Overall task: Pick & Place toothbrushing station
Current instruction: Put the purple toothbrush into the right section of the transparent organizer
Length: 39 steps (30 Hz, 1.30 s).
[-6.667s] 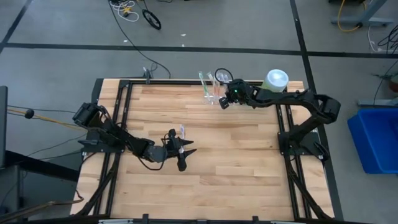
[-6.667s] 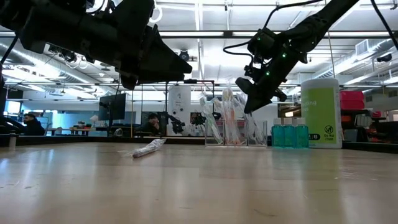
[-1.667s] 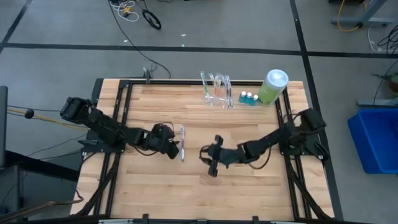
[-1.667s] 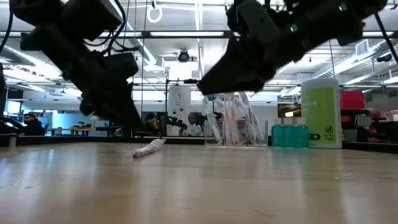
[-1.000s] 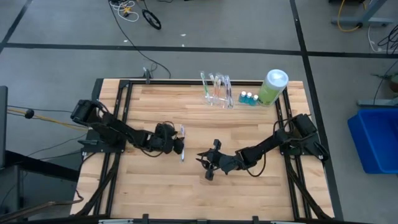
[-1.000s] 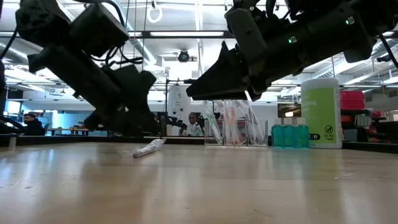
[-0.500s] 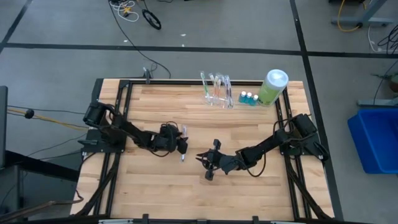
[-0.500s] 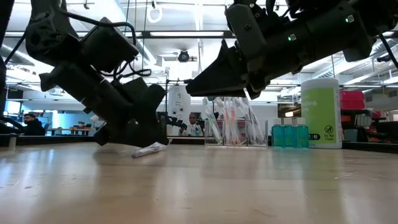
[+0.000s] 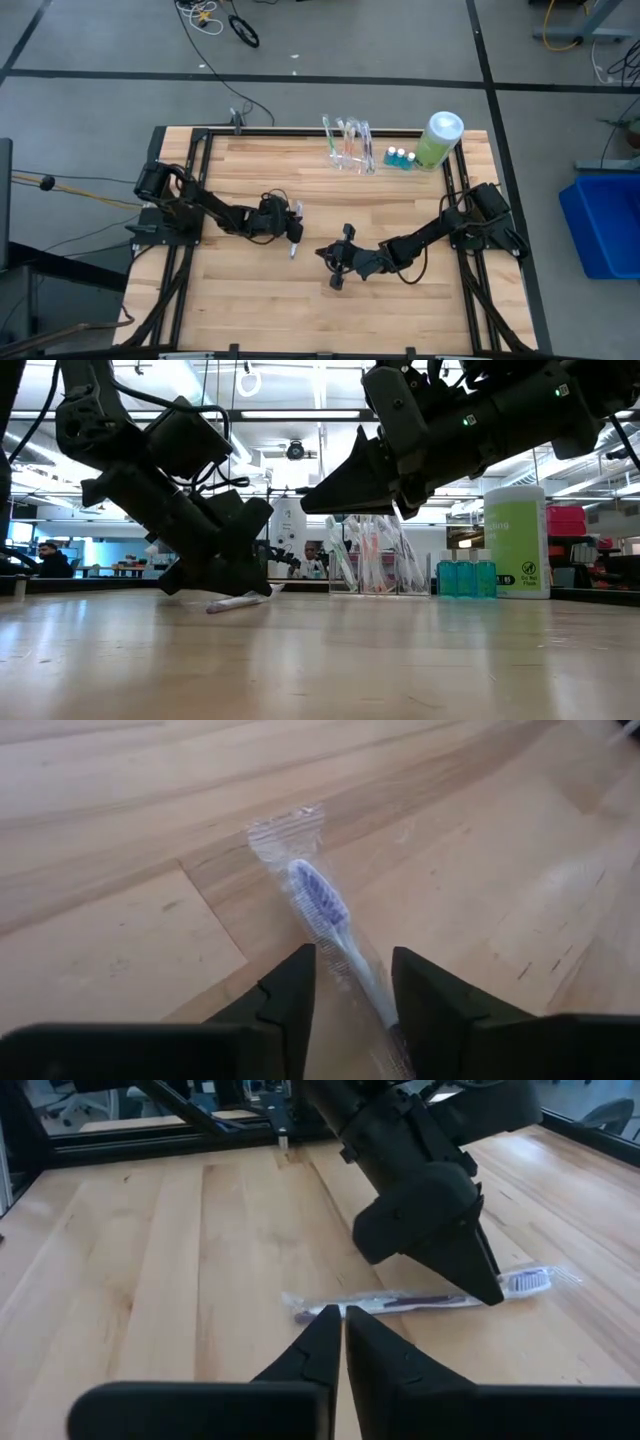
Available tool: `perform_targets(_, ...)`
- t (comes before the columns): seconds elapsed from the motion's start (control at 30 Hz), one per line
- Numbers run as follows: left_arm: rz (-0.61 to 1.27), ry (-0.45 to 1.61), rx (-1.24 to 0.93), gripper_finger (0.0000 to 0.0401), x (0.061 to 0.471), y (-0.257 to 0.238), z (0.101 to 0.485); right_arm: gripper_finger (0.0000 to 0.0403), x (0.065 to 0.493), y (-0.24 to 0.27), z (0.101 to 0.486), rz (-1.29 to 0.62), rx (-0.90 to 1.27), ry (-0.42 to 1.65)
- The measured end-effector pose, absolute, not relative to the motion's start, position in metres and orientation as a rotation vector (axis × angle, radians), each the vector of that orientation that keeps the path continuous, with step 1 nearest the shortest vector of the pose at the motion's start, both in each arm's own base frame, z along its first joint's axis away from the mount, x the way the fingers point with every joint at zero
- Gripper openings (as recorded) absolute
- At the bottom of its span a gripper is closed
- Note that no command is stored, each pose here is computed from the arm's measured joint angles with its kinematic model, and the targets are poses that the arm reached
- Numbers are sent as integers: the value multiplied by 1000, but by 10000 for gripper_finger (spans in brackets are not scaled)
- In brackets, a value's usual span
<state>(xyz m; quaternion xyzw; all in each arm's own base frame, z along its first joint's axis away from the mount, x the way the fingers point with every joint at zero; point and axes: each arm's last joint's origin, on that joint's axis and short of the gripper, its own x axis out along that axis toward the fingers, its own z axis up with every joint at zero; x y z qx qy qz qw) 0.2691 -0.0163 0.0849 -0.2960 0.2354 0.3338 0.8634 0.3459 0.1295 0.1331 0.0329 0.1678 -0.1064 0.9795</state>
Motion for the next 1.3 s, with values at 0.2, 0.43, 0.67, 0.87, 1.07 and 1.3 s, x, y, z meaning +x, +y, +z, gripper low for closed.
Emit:
perform_targets(0.2, 700, 500, -620, 83, 269, -16, 84, 11, 346, 130, 133, -214, 67, 338)
perform_targets(0.43, 686, 506, -628, 28, 269, -17, 85, 6, 346, 130, 133, -214, 67, 338)
perform_targets(0.67, 651, 457, -551, 4, 273, -17, 92, 44, 346, 129, 133, -219, 91, 340)
perform_targets(0.87, 543, 319, -488, 1, 286, -26, 123, 67, 340, 126, 126, -264, 112, 346)
perform_targets(1.07, 417, 122, -414, 1, 292, -50, 162, 100, 323, 114, 109, -344, 227, 330)
perform_targets(1.3, 381, -95, -317, 1, 286, -79, 190, 168, 309, 103, 109, -328, 316, 183)
